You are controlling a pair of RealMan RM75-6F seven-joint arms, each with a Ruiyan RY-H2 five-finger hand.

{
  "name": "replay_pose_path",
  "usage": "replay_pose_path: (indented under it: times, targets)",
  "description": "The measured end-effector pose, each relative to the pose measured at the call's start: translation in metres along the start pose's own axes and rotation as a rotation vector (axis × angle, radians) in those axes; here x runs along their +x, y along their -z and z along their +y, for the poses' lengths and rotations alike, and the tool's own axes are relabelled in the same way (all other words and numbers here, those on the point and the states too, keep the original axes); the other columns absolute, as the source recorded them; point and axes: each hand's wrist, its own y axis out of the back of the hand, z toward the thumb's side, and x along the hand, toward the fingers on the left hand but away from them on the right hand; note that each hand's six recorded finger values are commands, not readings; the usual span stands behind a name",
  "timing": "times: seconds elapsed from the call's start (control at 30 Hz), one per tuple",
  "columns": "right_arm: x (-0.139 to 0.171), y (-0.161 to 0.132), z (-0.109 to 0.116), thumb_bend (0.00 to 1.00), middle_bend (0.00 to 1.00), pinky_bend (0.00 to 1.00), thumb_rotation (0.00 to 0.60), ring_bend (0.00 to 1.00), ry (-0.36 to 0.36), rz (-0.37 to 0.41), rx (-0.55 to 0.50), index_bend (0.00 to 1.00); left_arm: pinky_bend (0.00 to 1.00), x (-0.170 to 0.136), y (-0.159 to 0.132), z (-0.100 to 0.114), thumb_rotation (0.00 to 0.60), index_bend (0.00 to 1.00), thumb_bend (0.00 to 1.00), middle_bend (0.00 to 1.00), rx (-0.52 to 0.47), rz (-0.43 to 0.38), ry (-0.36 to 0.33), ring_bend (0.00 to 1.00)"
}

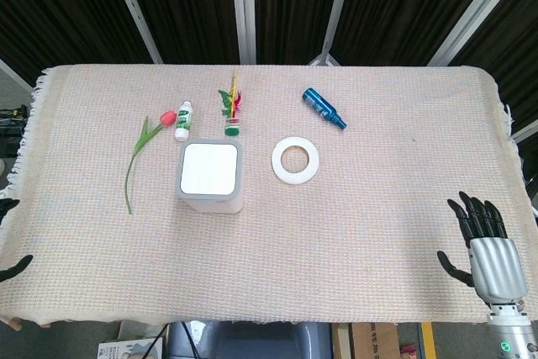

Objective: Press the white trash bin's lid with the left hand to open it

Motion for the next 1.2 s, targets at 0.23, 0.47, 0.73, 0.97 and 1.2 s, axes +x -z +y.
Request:
replay_pose_path:
  times: [0.23,0.47,0.73,0.97,1.2]
  targets:
    - [-0.003,0.001,-0.002,0.27,0.02,0.0,0.6,0.0,0.002,-0.003,0.01,0.12,0.13,0.003,-0.001,-0.002,0.6,0.18,0.21,0.18,0.003,-0.001,0.009,0.05]
    - [-0.002,0.0,-0.003,0.27,0.02,0.0,0.6,0.0,-0.005,0.002,0.01,0.12,0.13,0.003,-0.002,-0.003,0.6,0.18,0.21,0.18,0.005,-0.001,0.012,0.05]
    - [0.0,0.001,-0.003,0.27,0.02,0.0,0.6,0.0,-0.007,0.0,0.011,0.12,0.13,0.003,-0.002,-0.004,0.6,0.18,0.21,0.18,0.0,-0.002,0.021,0.05]
    - [0.001,0.0,-0.002,0.27,0.02,0.0,0.6,0.0,-0.007,0.005,0.011,0.12,0.35,0.002,-0.003,0.001,0.6,0.18,0.21,0.29,-0.01,-0.013,-0.001,0.25]
    - [0.0,0.001,-0.004,0.27,0.02,0.0,0.6,0.0,-0.013,-0.002,0.014,0.12,0.48,0.013,-0.019,0.009,0.6,0.18,0.24,0.45,-0.011,-0.11,-0.039,0.42]
